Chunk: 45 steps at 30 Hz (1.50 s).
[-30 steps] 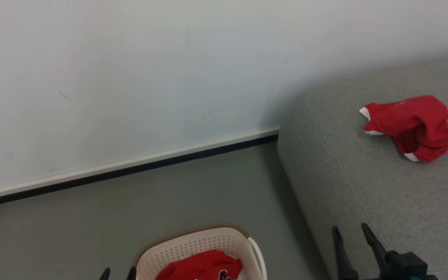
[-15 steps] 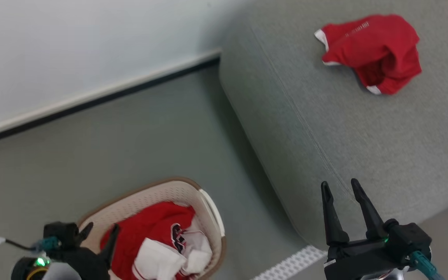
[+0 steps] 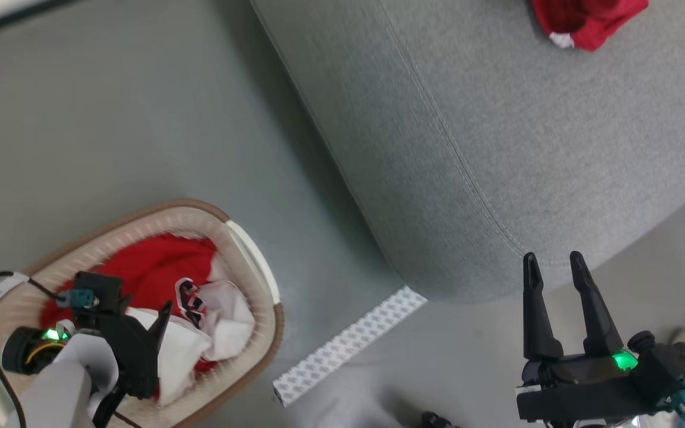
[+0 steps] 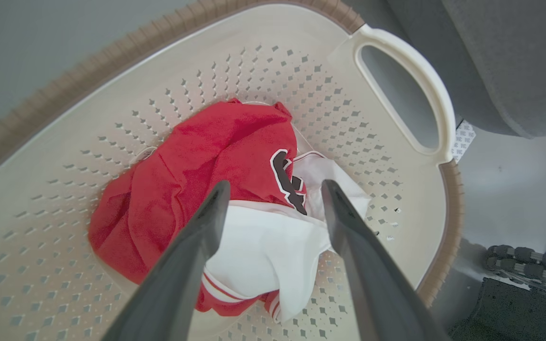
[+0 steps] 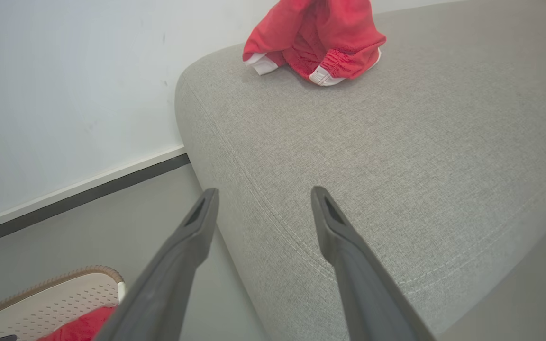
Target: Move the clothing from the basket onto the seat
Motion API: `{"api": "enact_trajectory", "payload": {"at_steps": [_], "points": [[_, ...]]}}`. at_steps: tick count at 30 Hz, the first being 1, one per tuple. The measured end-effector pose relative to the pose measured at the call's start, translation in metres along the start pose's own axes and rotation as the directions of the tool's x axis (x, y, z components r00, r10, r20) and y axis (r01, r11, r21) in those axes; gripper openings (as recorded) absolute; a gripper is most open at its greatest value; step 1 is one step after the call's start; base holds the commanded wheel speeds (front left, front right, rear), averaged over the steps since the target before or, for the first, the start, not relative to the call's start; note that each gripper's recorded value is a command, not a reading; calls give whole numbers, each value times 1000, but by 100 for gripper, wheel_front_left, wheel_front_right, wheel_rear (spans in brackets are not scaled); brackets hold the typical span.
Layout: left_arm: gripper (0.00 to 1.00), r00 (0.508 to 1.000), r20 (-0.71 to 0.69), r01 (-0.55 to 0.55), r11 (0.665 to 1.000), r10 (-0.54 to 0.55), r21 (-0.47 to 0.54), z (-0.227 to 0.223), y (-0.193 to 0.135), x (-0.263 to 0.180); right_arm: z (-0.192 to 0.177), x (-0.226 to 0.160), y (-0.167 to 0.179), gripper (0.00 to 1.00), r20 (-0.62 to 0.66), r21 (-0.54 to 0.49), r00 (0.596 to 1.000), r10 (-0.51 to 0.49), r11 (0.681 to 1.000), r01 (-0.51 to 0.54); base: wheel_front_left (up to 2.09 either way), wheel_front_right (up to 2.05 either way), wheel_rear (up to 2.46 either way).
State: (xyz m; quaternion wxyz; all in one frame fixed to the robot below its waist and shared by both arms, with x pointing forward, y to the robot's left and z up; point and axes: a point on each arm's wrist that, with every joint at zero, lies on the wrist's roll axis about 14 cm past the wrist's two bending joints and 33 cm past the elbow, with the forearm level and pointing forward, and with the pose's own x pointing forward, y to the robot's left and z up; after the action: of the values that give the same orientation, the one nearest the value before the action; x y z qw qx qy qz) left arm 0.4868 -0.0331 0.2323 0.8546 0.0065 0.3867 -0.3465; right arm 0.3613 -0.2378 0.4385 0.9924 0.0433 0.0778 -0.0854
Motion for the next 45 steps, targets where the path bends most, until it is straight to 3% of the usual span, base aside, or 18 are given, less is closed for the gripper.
{"api": "enact_trajectory", "payload": {"at_steps": [6,15,21,42,43,44,45], "points": [[100,994,-101,45,999,-45,-4,-37,-2,31,-22,-2,0,100,-80,-16,997,-17,1000,16,9,9,9],[100,983,-184,-3,998,-7,-57,-72,10,58,-49,-13,2,100,-184,-39,982,-37,999,30,11,11,11],[100,990,-139,-23,991,5,-130,-67,8,69,-60,-17,12,100,-224,-27,974,-20,1000,14,6,6,6],[100,992,-126,-30,983,7,-181,-85,9,82,-78,-30,40,100,-314,4,949,35,999,-36,7,7,7],[51,994,-111,-36,983,16,-180,-82,12,82,-78,-31,41,100,-316,7,948,38,999,-38,1,1,1],[9,995,-99,-39,983,22,-178,-81,13,82,-79,-33,42,100,-321,6,946,41,999,-41,0,0,0],[0,996,-88,-39,984,24,-176,-80,13,82,-80,-33,43,100,-324,5,945,43,999,-44,0,0,0]]}}
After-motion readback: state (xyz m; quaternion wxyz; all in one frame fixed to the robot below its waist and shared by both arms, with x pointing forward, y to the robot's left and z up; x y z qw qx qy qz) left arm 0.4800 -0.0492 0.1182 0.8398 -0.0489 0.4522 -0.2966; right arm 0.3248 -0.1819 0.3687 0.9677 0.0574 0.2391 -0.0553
